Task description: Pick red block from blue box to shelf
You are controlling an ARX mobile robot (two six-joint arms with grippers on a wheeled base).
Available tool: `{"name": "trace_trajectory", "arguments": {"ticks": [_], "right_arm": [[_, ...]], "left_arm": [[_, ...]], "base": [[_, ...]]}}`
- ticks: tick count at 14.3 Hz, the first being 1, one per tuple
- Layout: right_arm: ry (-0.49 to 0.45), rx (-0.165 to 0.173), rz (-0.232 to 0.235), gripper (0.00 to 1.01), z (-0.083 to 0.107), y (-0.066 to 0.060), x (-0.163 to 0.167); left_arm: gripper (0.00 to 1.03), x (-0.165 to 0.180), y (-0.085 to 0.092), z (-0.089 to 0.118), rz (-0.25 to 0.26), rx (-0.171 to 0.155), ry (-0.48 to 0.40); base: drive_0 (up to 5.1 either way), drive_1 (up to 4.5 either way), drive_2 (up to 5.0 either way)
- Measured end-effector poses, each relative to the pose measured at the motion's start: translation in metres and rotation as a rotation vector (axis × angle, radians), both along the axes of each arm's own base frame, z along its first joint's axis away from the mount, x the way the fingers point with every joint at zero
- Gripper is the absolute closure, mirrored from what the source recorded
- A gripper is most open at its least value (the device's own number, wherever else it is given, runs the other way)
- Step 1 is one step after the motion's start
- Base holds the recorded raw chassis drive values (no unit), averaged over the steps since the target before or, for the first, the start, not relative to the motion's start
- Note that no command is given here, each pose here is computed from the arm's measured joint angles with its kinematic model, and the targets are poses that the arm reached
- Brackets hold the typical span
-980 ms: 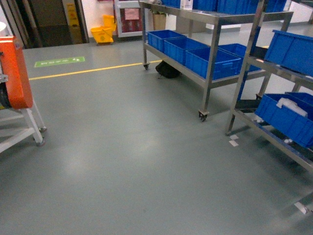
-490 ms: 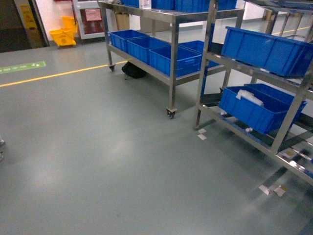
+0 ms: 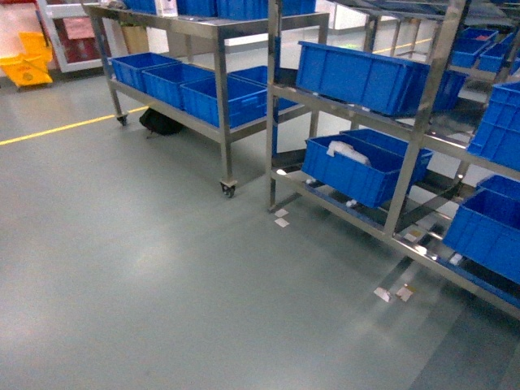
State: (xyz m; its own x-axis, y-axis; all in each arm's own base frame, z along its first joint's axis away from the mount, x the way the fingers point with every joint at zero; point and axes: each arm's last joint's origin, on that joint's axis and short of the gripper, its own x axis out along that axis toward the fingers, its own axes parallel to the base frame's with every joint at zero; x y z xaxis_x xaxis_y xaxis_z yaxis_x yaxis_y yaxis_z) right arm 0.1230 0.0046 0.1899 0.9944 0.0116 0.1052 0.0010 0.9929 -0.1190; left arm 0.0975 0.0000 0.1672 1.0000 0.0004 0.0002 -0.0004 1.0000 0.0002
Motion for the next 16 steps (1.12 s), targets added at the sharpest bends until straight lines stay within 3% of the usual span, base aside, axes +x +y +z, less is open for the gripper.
{"name": "trace_trajectory", "arguments": {"ticks": [16], "right_arm": [[0.0,0.0,0.0,0.72,0.0,0.0,0.0]], "left_arm": [[0.05,0.0,0.0,0.0,0.0,0.0,0.0]], "base": [[-1.6,-1.55,-1.6]]}}
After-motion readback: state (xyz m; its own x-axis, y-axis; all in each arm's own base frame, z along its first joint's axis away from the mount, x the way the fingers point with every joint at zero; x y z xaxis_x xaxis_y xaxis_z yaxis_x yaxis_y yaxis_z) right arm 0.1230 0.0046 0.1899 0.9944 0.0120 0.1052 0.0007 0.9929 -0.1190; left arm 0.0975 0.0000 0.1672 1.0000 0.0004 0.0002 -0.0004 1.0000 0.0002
